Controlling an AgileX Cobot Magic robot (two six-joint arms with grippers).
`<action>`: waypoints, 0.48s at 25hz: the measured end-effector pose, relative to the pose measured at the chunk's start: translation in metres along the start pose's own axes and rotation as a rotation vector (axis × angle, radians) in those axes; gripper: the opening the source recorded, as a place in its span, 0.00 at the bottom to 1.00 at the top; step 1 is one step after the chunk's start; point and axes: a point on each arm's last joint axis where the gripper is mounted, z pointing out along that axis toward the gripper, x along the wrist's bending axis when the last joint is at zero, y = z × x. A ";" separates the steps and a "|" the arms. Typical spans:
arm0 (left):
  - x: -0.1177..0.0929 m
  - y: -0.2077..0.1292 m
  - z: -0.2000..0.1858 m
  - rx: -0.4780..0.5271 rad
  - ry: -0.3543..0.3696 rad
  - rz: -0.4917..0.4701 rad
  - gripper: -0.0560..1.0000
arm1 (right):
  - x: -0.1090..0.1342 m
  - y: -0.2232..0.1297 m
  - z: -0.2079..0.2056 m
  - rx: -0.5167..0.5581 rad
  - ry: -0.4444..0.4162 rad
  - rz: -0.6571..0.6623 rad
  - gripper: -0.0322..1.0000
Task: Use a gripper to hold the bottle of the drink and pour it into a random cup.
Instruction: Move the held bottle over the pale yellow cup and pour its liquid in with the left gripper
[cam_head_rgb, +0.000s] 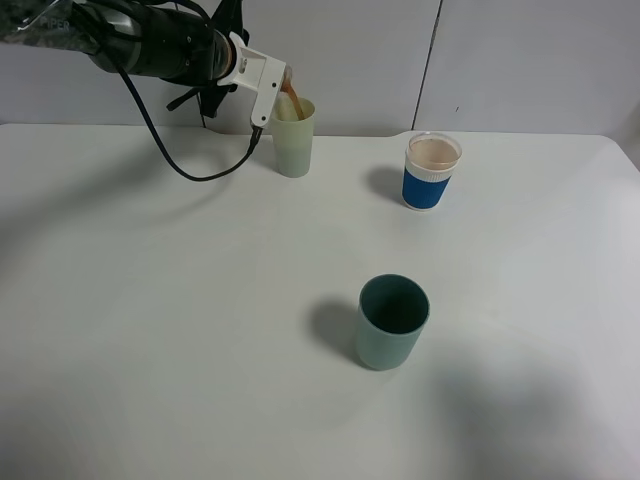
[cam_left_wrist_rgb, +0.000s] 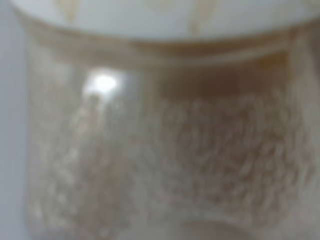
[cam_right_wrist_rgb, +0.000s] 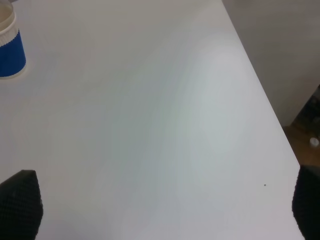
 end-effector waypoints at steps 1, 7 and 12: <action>0.000 0.000 0.000 0.000 0.002 0.008 0.38 | 0.000 0.000 0.000 0.000 0.000 0.000 1.00; 0.001 -0.002 0.001 0.002 0.009 0.032 0.38 | 0.000 0.000 0.000 0.000 0.000 0.000 1.00; 0.001 -0.003 0.001 0.004 0.015 0.051 0.38 | 0.000 0.000 0.000 0.000 0.000 0.000 1.00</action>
